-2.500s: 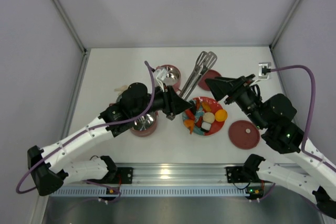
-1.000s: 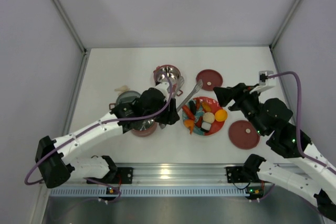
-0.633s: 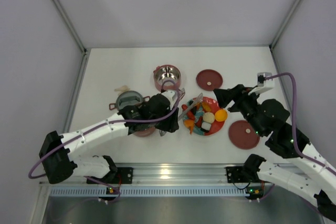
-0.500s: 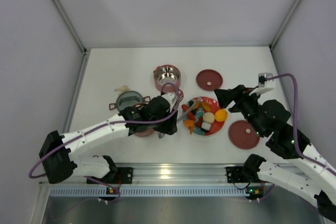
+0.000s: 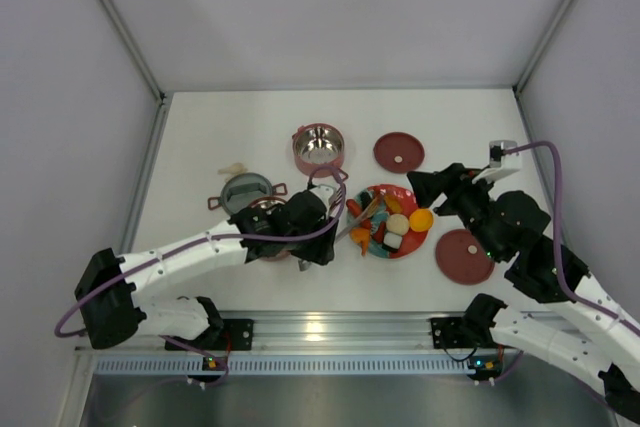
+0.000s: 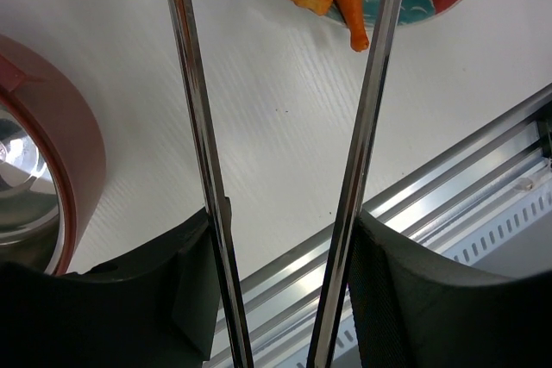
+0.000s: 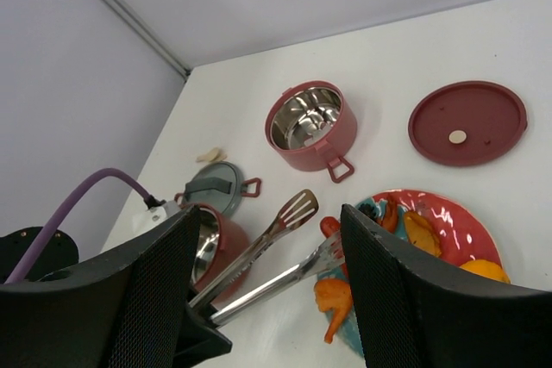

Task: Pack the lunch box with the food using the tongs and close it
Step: Pick up the fake food from the plate.

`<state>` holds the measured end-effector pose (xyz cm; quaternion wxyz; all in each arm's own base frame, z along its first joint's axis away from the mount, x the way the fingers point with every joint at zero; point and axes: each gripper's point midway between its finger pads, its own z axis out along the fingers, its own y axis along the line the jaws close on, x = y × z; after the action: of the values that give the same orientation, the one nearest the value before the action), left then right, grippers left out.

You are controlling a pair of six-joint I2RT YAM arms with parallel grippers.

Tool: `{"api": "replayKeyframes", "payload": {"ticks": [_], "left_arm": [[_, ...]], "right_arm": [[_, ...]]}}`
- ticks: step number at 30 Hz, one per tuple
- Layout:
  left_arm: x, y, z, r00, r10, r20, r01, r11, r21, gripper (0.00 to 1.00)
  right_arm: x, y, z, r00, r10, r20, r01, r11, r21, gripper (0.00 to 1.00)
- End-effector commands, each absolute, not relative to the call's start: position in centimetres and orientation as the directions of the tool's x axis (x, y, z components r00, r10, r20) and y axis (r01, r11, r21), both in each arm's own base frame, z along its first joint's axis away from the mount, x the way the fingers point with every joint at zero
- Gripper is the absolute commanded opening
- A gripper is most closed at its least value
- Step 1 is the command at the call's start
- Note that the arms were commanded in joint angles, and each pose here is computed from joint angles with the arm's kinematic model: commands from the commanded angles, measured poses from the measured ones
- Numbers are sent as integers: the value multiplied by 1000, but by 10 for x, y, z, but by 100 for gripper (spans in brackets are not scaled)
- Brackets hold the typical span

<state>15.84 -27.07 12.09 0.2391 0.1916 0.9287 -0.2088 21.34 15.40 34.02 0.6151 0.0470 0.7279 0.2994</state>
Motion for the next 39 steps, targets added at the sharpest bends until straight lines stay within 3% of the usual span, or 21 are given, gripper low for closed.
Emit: {"api": "replayKeyframes", "payload": {"ticks": [1,15,39], "left_arm": [[158,-275,128,-793,259,-552,476,829,-294,57],[146,-306,142,-735,382,-560,583,777,-235,57],[144,-349,116,-716,475,-512,642,735,-218,57]], "right_arm": [[211,152,337,-242,415,-877,-296,829,474,65],[209,146,334,-242,405,-882,-279,841,463,65],[202,128,329,-226,411,-883,-248,853,460,66]]}}
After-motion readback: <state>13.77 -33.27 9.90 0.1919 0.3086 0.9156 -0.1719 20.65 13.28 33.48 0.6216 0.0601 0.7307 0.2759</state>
